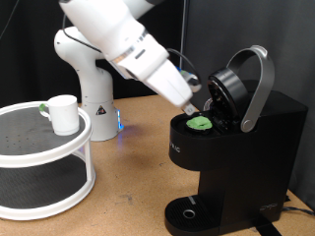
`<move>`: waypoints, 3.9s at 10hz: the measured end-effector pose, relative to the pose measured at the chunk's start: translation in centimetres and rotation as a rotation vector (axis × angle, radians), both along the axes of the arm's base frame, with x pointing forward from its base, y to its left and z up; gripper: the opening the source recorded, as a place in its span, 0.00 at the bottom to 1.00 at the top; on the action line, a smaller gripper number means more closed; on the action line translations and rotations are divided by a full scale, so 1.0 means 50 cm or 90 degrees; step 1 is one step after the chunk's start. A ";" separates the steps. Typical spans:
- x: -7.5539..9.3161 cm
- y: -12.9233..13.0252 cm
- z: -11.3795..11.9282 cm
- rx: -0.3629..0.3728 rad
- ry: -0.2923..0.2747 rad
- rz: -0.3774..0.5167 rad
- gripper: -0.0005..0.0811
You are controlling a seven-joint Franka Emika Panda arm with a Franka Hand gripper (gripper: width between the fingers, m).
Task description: Make a cup of coffee with the keurig machine
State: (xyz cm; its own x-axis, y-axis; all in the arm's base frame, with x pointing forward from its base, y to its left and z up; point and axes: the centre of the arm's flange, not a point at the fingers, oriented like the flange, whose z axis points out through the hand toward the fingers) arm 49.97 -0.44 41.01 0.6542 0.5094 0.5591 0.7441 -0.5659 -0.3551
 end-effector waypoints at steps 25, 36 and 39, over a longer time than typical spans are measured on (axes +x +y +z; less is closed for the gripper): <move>-0.001 0.118 0.329 0.009 0.025 0.046 0.99; 0.011 0.374 0.319 -0.018 0.048 0.042 0.99; 0.020 0.408 0.284 -0.029 0.058 0.053 0.99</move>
